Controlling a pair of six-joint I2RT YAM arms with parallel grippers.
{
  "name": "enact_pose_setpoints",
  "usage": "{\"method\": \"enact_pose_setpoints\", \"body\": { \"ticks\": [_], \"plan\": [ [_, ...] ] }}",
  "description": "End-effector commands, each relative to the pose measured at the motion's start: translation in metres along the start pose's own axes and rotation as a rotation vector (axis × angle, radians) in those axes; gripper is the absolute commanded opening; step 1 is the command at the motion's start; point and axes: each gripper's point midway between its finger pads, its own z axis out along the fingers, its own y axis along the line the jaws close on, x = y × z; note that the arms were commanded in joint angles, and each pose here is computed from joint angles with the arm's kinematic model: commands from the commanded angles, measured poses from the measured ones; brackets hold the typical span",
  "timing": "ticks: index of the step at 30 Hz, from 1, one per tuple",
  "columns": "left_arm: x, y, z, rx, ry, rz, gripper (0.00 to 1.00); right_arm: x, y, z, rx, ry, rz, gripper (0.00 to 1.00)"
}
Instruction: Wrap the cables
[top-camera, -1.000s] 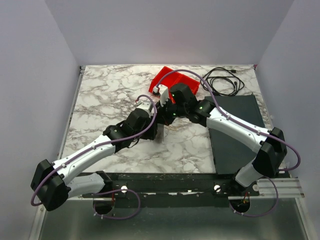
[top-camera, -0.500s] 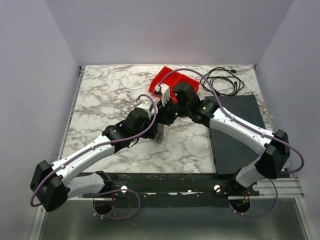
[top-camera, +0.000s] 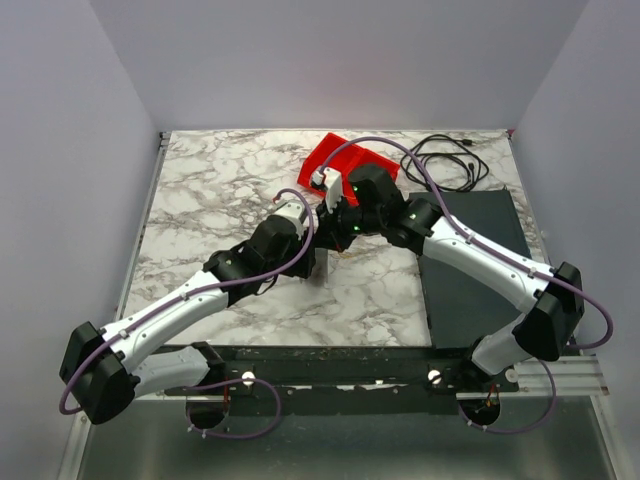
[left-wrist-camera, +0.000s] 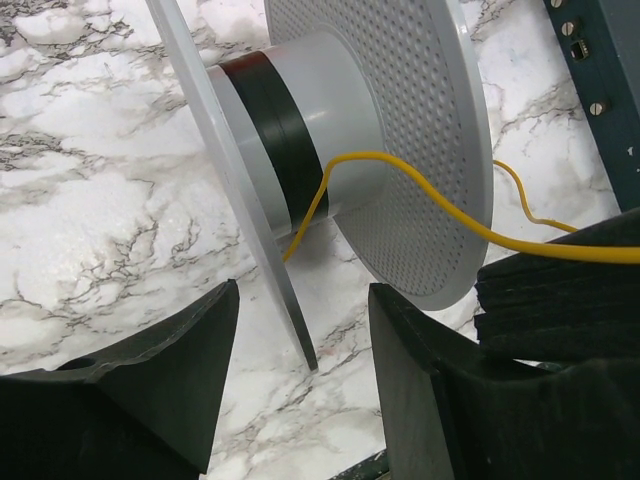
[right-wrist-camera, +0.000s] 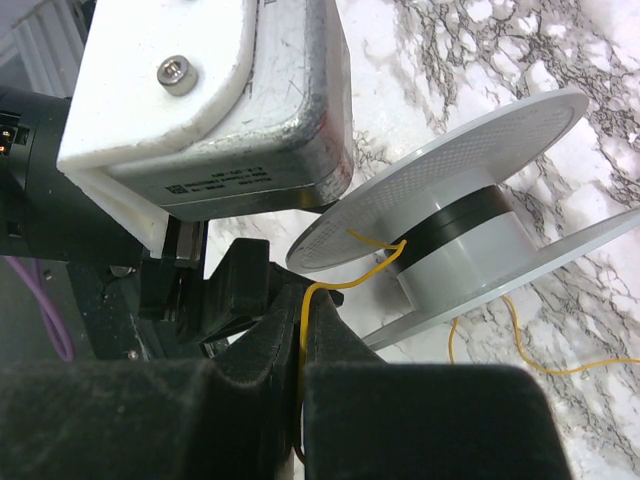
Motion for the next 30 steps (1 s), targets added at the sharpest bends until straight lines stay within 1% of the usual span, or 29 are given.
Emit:
{"method": "enact_pose_setpoints", "body": {
  "ticks": [1, 5, 15, 20, 27, 30],
  "plan": [
    [-0.021, 0.000, -0.002, -0.020, -0.062, 0.008, 0.57, -0.003, 0.011, -0.003, -0.048, 0.001, -0.018, 0.01],
    [-0.023, 0.003, 0.003, -0.046, -0.058, 0.014, 0.54, -0.006, 0.011, 0.000, -0.054, -0.004, -0.019, 0.01],
    [-0.026, 0.016, 0.011, -0.125, -0.103, -0.022, 0.47, -0.007, 0.012, 0.004, -0.066, -0.006, -0.017, 0.01],
    [-0.027, 0.011, 0.017, -0.093, -0.134, -0.043, 0.47, -0.006, 0.012, 0.005, -0.067, -0.007, -0.014, 0.01],
    [-0.023, 0.010, 0.027, -0.096, -0.118, -0.041, 0.46, -0.006, 0.012, 0.006, -0.072, -0.006, -0.010, 0.01],
    [-0.022, 0.011, 0.029, -0.104, -0.119, -0.048, 0.41, -0.006, 0.012, 0.007, -0.072, -0.006, -0.009, 0.01]
  ]
}}
